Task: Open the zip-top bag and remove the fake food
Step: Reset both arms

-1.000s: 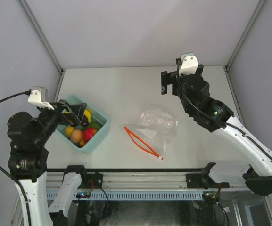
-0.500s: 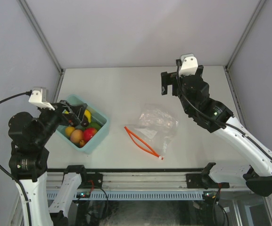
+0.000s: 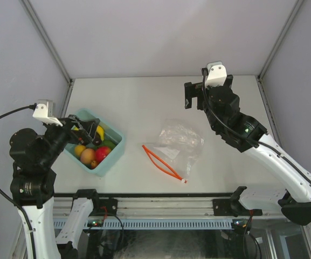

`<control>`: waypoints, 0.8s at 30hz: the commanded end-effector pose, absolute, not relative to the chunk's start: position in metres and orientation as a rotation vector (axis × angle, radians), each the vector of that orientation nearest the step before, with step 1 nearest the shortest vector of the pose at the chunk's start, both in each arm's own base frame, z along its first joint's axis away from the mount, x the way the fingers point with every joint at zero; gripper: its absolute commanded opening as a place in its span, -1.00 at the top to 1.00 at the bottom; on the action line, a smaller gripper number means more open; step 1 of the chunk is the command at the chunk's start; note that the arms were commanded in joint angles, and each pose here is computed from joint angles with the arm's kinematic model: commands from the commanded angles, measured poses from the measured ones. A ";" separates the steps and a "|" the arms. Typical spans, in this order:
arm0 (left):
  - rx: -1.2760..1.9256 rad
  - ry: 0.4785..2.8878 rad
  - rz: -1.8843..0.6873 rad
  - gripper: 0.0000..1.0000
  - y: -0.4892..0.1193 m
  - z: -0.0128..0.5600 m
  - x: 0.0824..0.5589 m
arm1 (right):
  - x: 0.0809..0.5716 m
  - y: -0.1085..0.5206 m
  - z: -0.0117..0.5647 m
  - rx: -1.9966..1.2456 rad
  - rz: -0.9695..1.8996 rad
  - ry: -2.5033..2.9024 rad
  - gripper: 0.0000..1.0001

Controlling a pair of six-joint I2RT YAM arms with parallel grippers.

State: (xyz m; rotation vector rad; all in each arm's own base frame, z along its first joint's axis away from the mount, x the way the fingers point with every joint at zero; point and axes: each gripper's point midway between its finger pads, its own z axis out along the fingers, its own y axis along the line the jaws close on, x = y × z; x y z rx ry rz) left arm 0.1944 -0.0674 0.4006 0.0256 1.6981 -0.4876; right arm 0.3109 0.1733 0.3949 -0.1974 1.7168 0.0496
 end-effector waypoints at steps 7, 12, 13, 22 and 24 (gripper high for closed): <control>0.055 1.662 -0.488 -1.00 -0.069 0.405 0.197 | 0.306 0.168 0.412 -0.164 0.065 1.666 -0.98; 0.056 1.662 -0.499 -1.00 -0.071 0.405 0.196 | 0.306 0.168 0.411 -0.164 0.061 1.668 -0.98; 0.056 1.662 -0.499 -1.00 -0.071 0.405 0.197 | 0.307 0.168 0.410 -0.165 0.060 1.669 -0.98; 0.059 1.661 -0.504 -1.00 -0.072 0.405 0.196 | 0.307 0.169 0.408 -0.165 0.062 1.675 -0.98; 0.060 1.660 -0.505 -1.00 -0.072 0.405 0.196 | 0.307 0.169 0.407 -0.165 0.060 1.677 -0.98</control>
